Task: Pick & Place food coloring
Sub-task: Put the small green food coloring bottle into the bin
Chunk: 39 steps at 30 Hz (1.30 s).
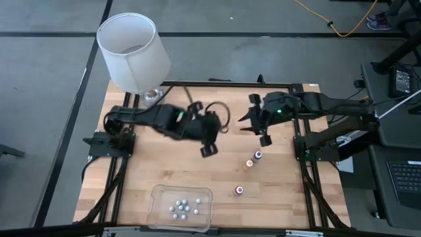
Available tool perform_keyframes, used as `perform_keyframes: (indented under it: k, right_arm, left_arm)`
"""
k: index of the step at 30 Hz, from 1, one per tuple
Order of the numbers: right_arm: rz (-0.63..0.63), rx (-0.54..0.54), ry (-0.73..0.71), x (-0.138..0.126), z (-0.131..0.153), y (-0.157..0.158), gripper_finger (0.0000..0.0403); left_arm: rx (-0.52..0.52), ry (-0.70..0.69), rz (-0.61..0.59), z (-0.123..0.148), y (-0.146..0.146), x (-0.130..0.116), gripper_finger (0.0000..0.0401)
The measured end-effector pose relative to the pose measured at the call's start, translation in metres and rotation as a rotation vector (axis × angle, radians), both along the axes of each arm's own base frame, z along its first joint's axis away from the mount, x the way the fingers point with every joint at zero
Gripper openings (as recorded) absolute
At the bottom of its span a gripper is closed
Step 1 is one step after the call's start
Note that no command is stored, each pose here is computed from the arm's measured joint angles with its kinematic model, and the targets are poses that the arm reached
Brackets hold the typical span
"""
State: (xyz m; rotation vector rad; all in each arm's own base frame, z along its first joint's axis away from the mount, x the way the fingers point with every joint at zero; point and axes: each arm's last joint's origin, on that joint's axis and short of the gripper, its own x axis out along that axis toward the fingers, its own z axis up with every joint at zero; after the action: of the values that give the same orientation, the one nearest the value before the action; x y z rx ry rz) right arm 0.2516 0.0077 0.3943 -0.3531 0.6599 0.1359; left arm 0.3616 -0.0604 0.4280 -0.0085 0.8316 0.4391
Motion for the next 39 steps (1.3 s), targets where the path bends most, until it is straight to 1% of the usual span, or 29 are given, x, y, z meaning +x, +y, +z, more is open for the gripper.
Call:
perform_keyframes:
  k: [5, 9, 13, 15, 19, 23, 27, 30, 34, 39]
  right_arm:
    - [-0.021, -0.011, -0.059, -0.019, 0.014, -0.003, 0.0134]
    - [-0.04, -0.035, -0.108, -0.029, 0.016, -0.012, 0.013]
    - [-0.026, -0.016, -0.189, -0.036, 0.001, -0.02, 0.013]
    - [-0.009, -0.001, -0.241, -0.039, -0.008, -0.022, 0.013]
    - [0.027, 0.014, -0.334, -0.043, -0.026, -0.022, 0.013]
    - [0.065, 0.031, -0.377, -0.041, -0.039, -0.021, 0.0129]
    - [0.078, 0.063, -0.367, -0.039, -0.043, -0.02, 0.0129]
    - [0.077, 0.115, -0.364, -0.039, -0.043, -0.018, 0.0129]
    - [0.097, 0.132, -0.367, -0.039, -0.042, -0.013, 0.0129]
    - [0.106, 0.189, -0.366, -0.039, -0.041, -0.005, 0.0129]
  left_arm:
    - [-0.026, -0.041, 0.068, 0.003, -0.043, -0.024, 0.0061]
    - [-0.089, -0.118, 0.153, -0.004, -0.085, -0.037, 0.0061]
    - [-0.15, -0.186, 0.23, -0.021, -0.129, -0.043, 0.0061]
    - [-0.198, -0.198, 0.269, -0.034, -0.148, -0.043, 0.0061]
    - [-0.297, -0.179, 0.353, -0.064, -0.18, -0.038, 0.0061]
    - [-0.364, -0.166, 0.428, -0.095, -0.205, -0.031, 0.0061]
    - [-0.406, -0.181, 0.415, -0.121, -0.232, -0.024, 0.0061]
    - [-0.431, -0.147, 0.41, -0.138, -0.247, -0.024, 0.0061]
    - [-0.424, -0.108, 0.421, -0.159, -0.259, -0.024, 0.0061]
    - [-0.407, -0.092, 0.404, -0.174, -0.272, -0.028, 0.0061]
